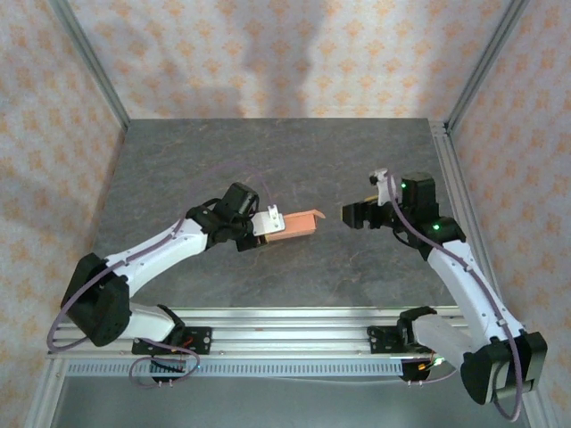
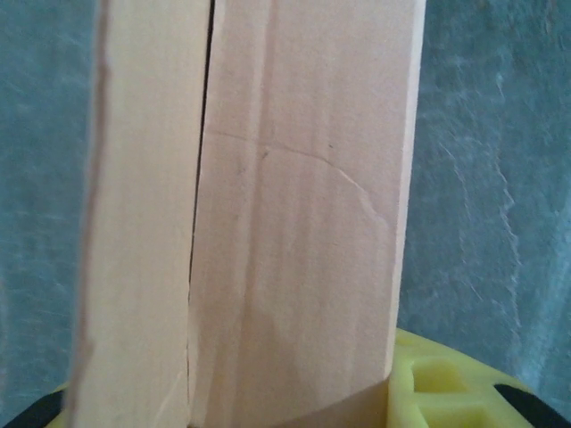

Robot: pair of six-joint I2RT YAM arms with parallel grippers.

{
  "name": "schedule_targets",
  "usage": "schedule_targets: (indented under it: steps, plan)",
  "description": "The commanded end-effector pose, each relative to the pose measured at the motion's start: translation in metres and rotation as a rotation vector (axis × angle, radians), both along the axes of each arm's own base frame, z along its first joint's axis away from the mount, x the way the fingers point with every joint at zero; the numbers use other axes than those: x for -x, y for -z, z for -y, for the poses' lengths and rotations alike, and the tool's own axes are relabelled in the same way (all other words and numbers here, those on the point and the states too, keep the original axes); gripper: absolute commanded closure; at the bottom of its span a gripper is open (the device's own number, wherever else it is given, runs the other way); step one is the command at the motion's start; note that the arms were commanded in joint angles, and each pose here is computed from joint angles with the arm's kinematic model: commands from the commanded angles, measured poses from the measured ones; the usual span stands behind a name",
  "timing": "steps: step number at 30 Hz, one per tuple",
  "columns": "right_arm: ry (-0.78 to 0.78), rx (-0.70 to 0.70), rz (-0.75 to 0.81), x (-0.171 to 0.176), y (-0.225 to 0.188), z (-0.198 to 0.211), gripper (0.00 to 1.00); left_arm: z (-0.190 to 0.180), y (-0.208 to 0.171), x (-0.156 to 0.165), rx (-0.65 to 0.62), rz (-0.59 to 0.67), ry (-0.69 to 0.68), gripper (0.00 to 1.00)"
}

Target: Fold the paper box

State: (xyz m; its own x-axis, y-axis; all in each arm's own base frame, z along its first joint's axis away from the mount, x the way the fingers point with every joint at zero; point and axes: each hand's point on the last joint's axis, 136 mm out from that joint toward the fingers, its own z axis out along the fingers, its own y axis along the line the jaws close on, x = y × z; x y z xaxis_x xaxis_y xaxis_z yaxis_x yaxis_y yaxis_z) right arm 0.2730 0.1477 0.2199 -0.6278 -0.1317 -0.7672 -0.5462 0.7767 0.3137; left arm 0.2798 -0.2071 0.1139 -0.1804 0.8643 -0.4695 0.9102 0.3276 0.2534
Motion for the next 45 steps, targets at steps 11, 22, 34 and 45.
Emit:
schedule_targets:
  steps: [11, 22, 34, 45]
  plan:
    - [-0.323, 0.26, 0.018, 0.013, 0.023, -0.048, 0.41, -0.004, 0.02, 0.014, -0.066, -0.201, 0.036, 0.64]
    - [-0.395, 0.313, -0.07, -0.009, 0.058, -0.071, 0.63, -0.003, 0.027, 0.012, -0.075, -0.217, 0.034, 0.64]
    - [-0.408, 0.305, -0.116, -0.008, 0.067, -0.077, 0.86, -0.002, 0.028, 0.011, -0.075, -0.221, 0.031, 0.64]
    - [-0.374, 0.3, -0.129, -0.009, 0.066, -0.076, 1.0, -0.002, 0.028, 0.008, -0.073, -0.21, 0.015, 0.64]
